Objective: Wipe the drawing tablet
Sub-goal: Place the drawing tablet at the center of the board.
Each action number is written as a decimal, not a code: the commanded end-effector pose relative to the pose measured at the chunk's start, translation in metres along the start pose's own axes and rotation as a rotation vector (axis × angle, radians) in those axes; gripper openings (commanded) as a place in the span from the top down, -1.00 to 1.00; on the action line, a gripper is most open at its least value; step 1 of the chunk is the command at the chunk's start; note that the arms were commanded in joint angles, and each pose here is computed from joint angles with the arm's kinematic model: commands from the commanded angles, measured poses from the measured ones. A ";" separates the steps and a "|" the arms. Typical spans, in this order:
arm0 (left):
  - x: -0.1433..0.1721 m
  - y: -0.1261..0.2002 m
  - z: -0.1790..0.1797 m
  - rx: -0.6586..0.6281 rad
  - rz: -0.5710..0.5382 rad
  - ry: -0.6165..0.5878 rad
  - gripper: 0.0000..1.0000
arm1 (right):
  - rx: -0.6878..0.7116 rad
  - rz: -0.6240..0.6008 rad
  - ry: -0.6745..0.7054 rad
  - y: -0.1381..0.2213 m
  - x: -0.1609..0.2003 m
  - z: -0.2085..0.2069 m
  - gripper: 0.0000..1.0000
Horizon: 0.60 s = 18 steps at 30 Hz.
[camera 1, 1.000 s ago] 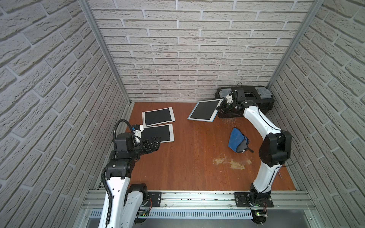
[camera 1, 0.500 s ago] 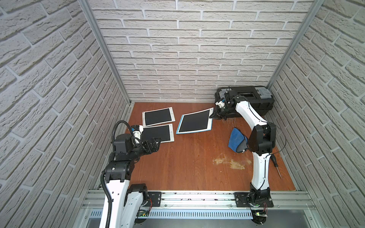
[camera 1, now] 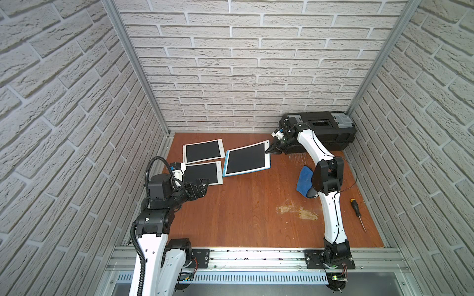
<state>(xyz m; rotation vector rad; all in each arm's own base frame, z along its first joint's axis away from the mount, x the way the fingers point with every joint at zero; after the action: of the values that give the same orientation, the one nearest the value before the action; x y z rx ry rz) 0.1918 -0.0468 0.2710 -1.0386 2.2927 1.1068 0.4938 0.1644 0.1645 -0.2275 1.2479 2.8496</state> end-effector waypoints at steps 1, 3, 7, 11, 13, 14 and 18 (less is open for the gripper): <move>-0.003 -0.001 0.002 -0.003 -0.017 -0.038 -0.96 | 0.002 0.120 0.019 -0.026 0.020 0.007 0.81; -0.003 -0.001 0.002 -0.004 -0.018 -0.037 -0.96 | 0.004 0.143 0.034 -0.032 0.024 0.010 0.82; -0.002 -0.001 0.002 -0.005 -0.016 -0.037 -0.96 | 0.045 0.156 0.047 -0.035 0.030 0.005 0.82; -0.002 -0.001 0.002 -0.005 -0.017 -0.037 -0.96 | 0.178 0.151 0.003 -0.033 0.032 -0.020 0.80; -0.003 0.000 0.002 -0.007 -0.021 -0.036 -0.96 | 0.226 0.127 -0.051 -0.030 0.032 -0.037 0.81; -0.002 0.000 0.002 -0.005 -0.023 -0.039 -0.96 | 0.246 0.106 -0.080 -0.028 0.031 -0.046 0.82; -0.002 0.000 0.003 -0.007 -0.022 -0.038 -0.96 | 0.276 0.039 -0.144 -0.020 0.028 -0.069 0.81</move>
<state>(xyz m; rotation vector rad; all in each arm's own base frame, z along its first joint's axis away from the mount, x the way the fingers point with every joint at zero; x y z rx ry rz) 0.1920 -0.0461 0.2708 -1.0433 2.2908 1.1098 0.4719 0.1666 0.1044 -0.0453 1.3589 2.8797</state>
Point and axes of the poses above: each gripper's point midway between its finger pads, its own y axis back along the fingers, its own z axis along the line the jaws close on, x = y × z, the point moved 5 cm from there along y, back along the fingers, and after that the axes turned 10 degrees about y, right-handed, at the moved point
